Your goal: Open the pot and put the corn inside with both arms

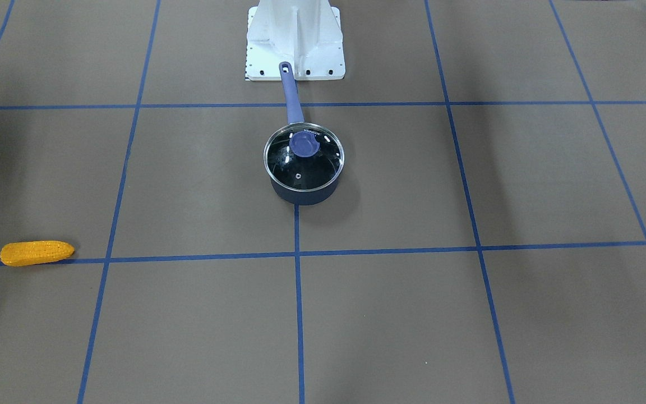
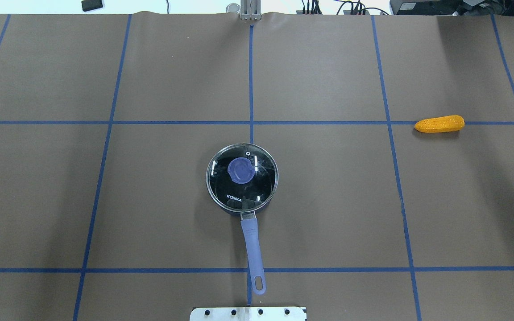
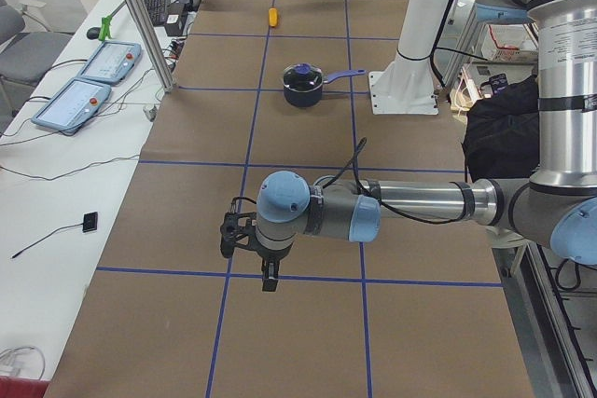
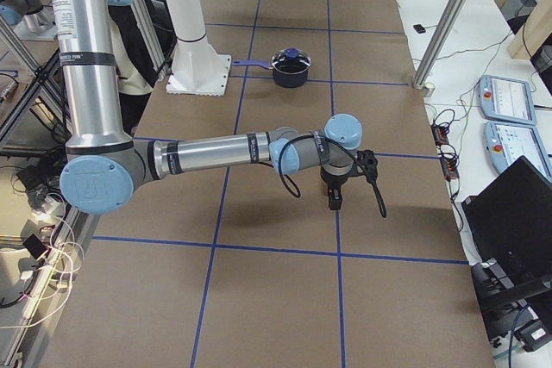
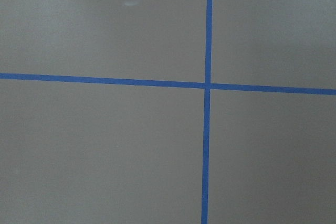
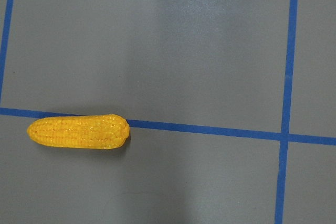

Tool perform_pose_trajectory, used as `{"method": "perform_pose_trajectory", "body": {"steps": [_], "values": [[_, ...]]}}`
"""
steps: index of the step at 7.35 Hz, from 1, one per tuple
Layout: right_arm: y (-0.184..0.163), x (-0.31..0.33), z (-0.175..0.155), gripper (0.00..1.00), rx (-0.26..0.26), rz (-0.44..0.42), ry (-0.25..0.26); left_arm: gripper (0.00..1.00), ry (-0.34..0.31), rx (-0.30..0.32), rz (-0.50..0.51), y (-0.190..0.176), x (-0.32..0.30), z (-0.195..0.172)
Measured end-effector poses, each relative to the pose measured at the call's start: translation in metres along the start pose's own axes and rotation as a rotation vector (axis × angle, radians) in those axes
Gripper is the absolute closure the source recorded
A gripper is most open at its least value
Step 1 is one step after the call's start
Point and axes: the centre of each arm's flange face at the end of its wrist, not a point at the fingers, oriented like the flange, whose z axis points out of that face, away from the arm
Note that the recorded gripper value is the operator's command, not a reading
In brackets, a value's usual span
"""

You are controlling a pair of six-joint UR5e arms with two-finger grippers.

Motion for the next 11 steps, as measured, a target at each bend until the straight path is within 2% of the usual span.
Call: {"method": "perform_pose_trajectory", "body": {"steps": [5, 7, 8, 10, 11], "values": [[-0.007, -0.007, 0.005, 0.0, -0.01, -0.011, -0.009, 0.02, 0.0, 0.0, -0.001, 0.0, 0.0, 0.0], [-0.012, -0.026, 0.013, 0.0, -0.009, -0.067, -0.017, 0.02, 0.0, -0.001, -0.001, 0.0, 0.0, 0.001], [-0.014, -0.04, 0.02, 0.0, 0.021, -0.153, -0.023, 0.02, 0.0, 0.0, -0.001, 0.0, 0.0, 0.0], [-0.02, -0.07, 0.032, 0.0, 0.14, -0.374, 0.006, 0.02, 0.002, 0.001, -0.001, -0.001, 0.001, -0.001], [-0.025, -0.091, 0.038, 0.0, 0.178, -0.456, 0.015, 0.02, 0.006, 0.002, 0.0, -0.002, 0.003, -0.002]]}}
